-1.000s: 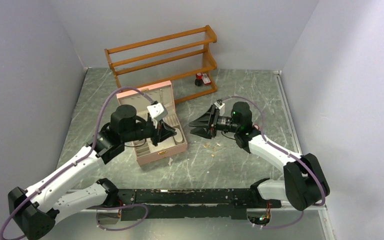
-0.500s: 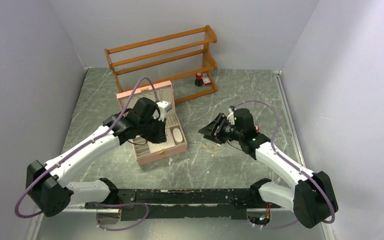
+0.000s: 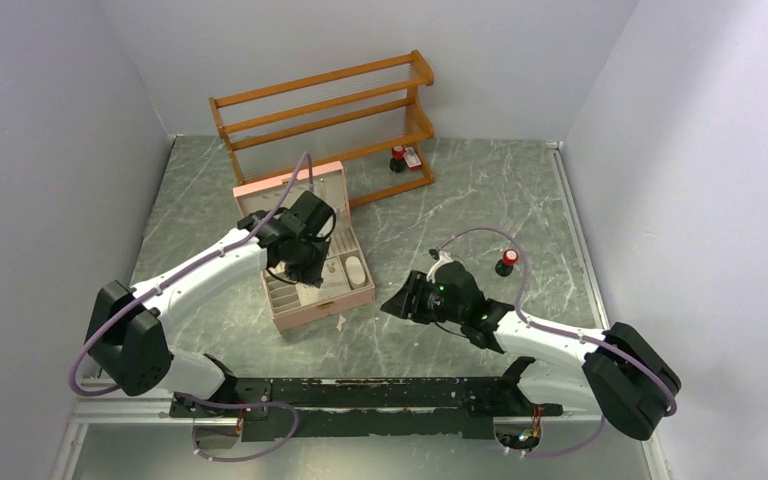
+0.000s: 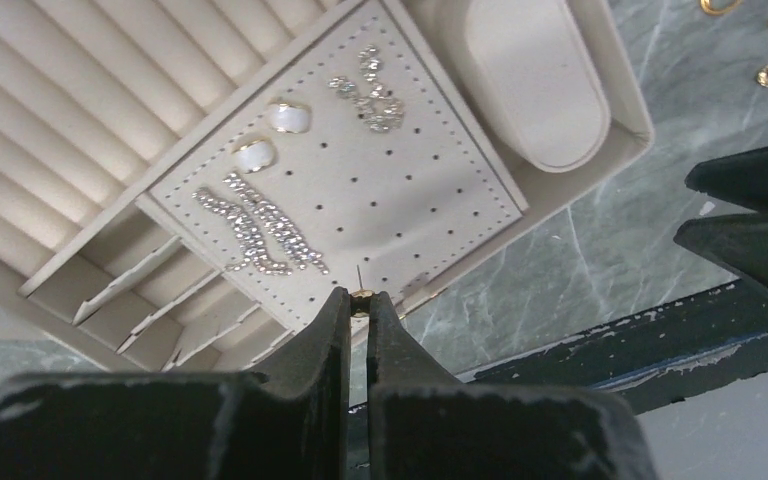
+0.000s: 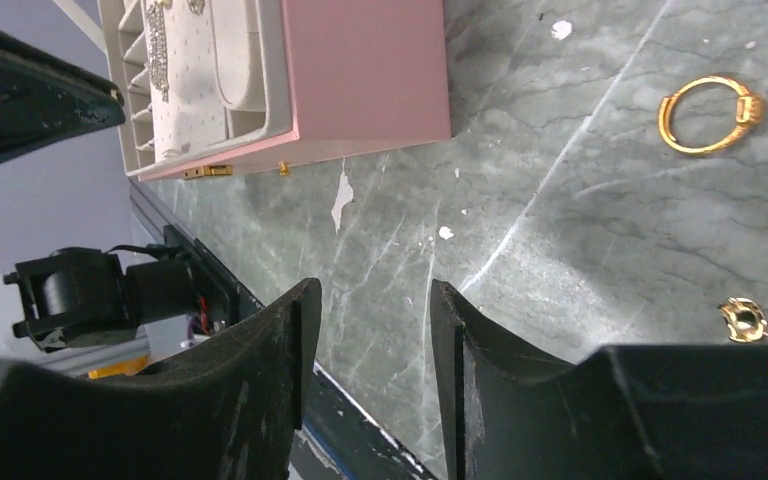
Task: Organize the mixed jewelry
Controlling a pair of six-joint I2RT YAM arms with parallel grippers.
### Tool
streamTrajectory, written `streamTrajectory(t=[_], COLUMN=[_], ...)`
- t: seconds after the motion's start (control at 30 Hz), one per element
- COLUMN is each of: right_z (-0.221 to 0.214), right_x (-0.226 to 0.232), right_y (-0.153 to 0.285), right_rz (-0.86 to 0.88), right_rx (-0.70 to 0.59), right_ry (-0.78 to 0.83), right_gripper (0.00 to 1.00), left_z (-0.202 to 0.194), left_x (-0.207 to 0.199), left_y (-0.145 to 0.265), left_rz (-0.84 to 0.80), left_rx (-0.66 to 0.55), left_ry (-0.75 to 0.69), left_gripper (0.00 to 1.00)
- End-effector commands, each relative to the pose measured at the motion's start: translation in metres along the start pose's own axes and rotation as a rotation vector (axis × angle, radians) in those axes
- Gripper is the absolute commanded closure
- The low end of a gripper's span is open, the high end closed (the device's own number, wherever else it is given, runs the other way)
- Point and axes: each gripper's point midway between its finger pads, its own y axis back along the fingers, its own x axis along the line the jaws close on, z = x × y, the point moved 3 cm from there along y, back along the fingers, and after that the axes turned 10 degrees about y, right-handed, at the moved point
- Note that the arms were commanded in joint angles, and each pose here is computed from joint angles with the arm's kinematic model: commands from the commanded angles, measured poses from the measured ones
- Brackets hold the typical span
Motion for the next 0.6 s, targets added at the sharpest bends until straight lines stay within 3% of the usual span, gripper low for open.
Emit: streamTrajectory(t=[0.0,0.57], right_z=[0.013,0.008], right_x=[0.015,0.018], right_y=[-0.007,-0.009], right_rz=[0.062,0.053], right_rx=[-0.106,-0.09], right_ry=[0.079,0.078], right_gripper=[0.52,0.52], left_z=[0.01,0.021], left_x=[0.009,0.006], left_y=[0.007,-0.007], left_rz=[0.055,0.047], left_rx=[-0.023,0.012], left_ry=[0.056,0.061], left_gripper=[0.95,0.95])
